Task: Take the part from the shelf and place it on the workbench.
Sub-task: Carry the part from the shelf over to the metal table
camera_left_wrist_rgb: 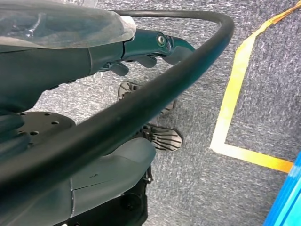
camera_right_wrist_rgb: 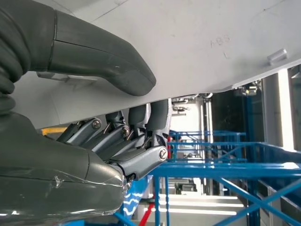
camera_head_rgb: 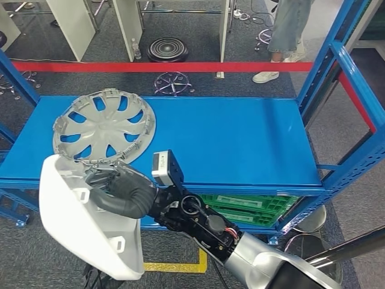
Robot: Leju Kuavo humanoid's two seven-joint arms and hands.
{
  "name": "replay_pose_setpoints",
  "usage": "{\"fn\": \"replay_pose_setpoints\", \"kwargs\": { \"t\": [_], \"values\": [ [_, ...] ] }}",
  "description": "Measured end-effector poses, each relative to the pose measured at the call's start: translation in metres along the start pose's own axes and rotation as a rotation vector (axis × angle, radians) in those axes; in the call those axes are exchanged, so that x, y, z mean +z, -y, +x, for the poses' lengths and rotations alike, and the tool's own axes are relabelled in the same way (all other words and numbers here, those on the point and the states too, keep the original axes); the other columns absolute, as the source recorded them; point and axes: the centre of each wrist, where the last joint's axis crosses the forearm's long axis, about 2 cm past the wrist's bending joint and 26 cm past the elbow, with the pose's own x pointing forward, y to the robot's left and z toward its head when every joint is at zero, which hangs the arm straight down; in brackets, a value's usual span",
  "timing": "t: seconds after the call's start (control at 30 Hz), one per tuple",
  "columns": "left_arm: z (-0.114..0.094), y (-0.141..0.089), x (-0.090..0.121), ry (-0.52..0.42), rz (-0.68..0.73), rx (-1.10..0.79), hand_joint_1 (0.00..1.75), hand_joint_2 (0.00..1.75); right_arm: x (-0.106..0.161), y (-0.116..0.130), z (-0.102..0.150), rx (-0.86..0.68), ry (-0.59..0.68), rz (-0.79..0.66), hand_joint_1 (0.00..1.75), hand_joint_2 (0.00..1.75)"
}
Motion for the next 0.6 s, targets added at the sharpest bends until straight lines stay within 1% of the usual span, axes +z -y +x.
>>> {"fn": "replay_pose_setpoints", "kwargs": {
  "t": [0.1,0.23,0.37,0.47,0.6],
  "values": [
    [-0.001,-0.002,0.000,-0.007,0.011,-0.025,0.00,1.75,0.002,0.003,0.003,0.032,0.012,-0.042,1.75,1.75],
    [-0.007,-0.020,0.003,-0.019,0.043,-0.085,0.00,1.75,0.017,0.011,0.010,0.082,0.012,-0.125,1.75,1.75],
    [-0.009,-0.038,0.005,-0.102,0.132,-0.130,0.00,1.75,0.031,0.016,0.017,0.153,0.021,-0.202,1.75,1.75],
    [-0.010,-0.043,0.006,-0.144,0.180,-0.141,0.00,1.75,0.039,0.018,0.023,0.197,0.041,-0.242,1.75,1.75],
    [-0.011,-0.044,0.006,-0.152,0.190,-0.147,0.00,1.75,0.044,0.019,0.030,0.217,0.067,-0.258,1.75,1.75]
  ]
}}
